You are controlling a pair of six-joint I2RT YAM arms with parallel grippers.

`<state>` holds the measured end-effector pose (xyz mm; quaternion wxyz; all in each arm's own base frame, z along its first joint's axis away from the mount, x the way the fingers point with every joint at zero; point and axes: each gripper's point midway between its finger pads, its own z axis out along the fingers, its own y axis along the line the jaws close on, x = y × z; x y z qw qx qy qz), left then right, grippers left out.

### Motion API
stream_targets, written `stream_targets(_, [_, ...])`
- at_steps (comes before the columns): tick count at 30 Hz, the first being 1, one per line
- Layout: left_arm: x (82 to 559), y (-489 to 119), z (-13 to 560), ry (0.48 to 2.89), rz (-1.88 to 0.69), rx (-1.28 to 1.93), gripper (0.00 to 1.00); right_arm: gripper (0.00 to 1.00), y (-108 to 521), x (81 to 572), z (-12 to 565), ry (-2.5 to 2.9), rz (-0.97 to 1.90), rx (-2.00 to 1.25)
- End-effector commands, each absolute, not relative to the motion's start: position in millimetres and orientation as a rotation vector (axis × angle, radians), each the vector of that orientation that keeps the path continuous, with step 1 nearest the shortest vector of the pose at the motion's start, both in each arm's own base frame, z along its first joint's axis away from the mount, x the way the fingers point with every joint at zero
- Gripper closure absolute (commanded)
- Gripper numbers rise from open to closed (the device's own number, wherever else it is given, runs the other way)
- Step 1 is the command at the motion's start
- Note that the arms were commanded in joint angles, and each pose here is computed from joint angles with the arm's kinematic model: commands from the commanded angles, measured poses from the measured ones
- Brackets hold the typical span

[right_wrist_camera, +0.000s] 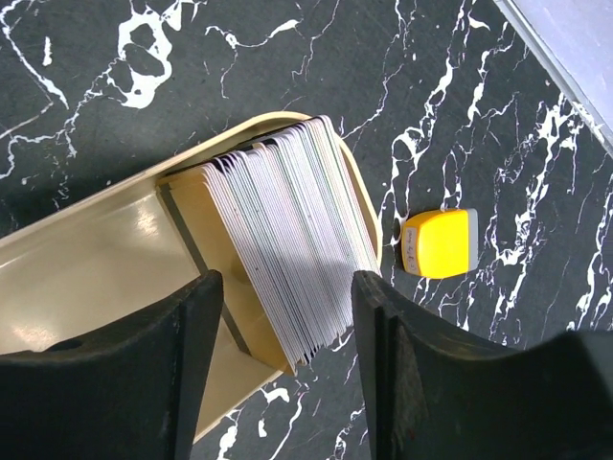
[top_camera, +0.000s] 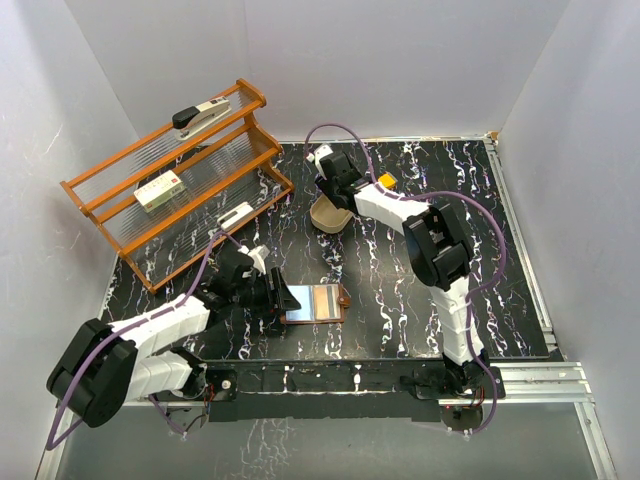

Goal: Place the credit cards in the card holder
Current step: Pick up the credit card from the storage box.

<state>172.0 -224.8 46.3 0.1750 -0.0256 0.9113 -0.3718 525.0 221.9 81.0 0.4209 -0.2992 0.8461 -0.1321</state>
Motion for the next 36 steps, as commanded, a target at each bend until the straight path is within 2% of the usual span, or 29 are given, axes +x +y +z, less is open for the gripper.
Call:
stream_targets(1, [170.3,-224.2,49.4,2.566,-1.077,-0.077,0.44,0.49,221.7,541.8,112.5,2.043,-0.380,-0.703])
stream_targets(14, [170.0,-223.1,50.7,2.559,-1.076,-0.086,0.44,0.66,221.3,548.0,134.7,1.999,-0.386,-0.668])
stream_targets(30, [170.0,-223.2,50.6,2.554,-1.081,-0.094,0.44,0.97,223.7,536.8,150.0,2.002,-0.310,-0.647])
stream_targets(36, [169.8,-221.3,51.0,2.562,-1.065,-0.097,0.44,1.00,226.8,519.8,158.2,2.024,-0.225,-0.655])
